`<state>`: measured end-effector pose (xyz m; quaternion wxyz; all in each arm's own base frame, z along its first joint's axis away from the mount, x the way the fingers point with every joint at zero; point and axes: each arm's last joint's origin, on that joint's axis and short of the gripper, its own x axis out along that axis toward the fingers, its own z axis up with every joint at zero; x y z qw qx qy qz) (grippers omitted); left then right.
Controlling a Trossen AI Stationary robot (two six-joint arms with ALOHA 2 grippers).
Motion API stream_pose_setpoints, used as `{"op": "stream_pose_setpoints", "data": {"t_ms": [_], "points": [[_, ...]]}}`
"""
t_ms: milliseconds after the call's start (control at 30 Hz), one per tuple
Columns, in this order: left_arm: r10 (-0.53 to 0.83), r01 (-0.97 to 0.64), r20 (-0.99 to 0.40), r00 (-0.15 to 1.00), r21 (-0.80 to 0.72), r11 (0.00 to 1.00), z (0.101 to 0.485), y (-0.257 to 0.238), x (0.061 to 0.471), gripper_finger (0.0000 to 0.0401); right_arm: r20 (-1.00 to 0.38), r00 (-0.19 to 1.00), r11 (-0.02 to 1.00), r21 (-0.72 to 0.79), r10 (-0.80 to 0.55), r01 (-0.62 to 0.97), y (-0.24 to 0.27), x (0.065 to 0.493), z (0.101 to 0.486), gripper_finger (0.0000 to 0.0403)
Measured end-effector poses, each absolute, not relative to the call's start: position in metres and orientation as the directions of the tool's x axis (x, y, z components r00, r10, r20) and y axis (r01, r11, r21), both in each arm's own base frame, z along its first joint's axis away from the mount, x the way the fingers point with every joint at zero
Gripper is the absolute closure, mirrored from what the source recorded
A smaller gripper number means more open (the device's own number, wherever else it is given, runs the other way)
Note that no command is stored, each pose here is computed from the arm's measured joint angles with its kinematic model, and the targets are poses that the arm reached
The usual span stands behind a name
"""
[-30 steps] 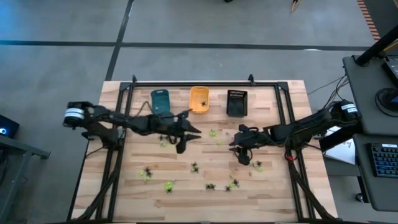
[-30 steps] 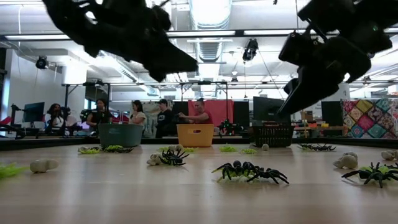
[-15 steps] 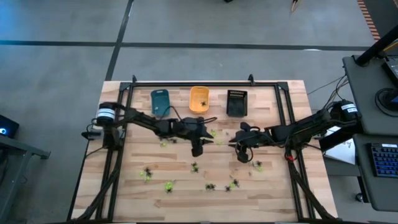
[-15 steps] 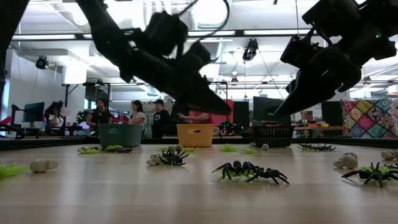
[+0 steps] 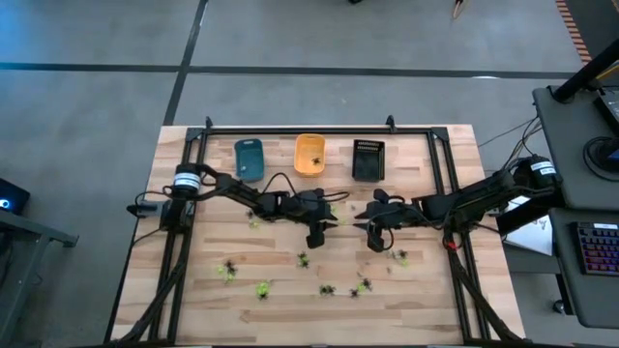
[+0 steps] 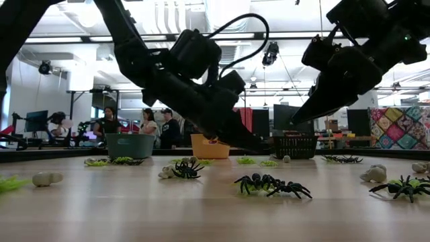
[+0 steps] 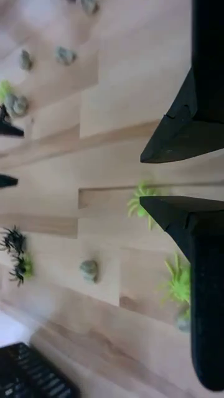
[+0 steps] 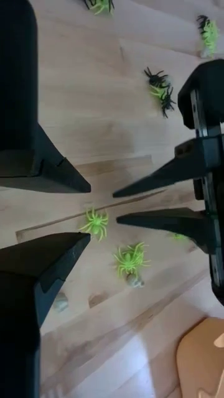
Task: Sort Halloween decoration
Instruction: Put the green spider toy into the black bin
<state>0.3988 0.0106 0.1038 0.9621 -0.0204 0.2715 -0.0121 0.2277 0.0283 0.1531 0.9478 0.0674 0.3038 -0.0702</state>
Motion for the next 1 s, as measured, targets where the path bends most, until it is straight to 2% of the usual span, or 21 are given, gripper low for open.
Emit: {"op": "stream_pose_setpoints", "data": {"t_ms": [367,1000], "points": [[-0.035,0.019,-0.553,0.832,-0.035,0.999,0.09,0.011,0.398,0.0324,-0.582,0.805,0.981,0.058,-0.116,0.184,0.029,0.236,0.141,0.0248],[-0.036,0.03,-0.552,0.833,-0.02,0.999,0.09,0.011,0.398,0.0324,-0.654,0.737,0.976,-0.009,-0.169,0.216,0.026,0.267,0.103,0.0203]]}}
